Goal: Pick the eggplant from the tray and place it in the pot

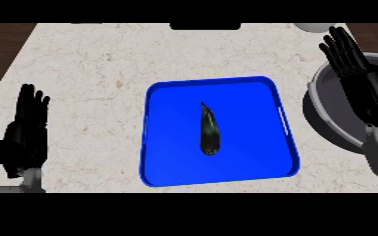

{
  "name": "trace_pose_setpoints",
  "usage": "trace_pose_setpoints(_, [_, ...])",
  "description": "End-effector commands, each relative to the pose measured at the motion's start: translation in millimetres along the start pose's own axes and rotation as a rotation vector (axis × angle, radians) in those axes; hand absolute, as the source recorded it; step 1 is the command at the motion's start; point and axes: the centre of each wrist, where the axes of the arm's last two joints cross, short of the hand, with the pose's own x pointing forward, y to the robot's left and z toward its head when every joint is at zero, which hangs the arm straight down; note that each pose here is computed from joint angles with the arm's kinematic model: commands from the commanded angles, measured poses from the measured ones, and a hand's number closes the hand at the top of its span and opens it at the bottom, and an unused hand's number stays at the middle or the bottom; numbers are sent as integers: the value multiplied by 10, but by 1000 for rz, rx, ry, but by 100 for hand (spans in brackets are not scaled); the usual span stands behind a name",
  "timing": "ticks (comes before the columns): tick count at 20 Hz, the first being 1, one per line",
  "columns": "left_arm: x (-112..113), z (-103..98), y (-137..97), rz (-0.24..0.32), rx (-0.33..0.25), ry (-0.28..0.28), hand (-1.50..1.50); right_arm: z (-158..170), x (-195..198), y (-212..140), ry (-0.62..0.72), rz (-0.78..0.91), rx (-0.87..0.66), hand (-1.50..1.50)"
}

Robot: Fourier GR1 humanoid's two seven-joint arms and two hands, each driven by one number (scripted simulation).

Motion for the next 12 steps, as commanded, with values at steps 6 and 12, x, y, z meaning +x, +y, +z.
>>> trace_pose_setpoints(6, [81, 18, -405, -48, -233, -142, 0, 226, 385, 132, -392, 147, -198, 150])
trace_pose_setpoints(12, [-6, 242, -616, 14, -291, -87, 0, 780, -148, 770, -103, 355, -492, -150])
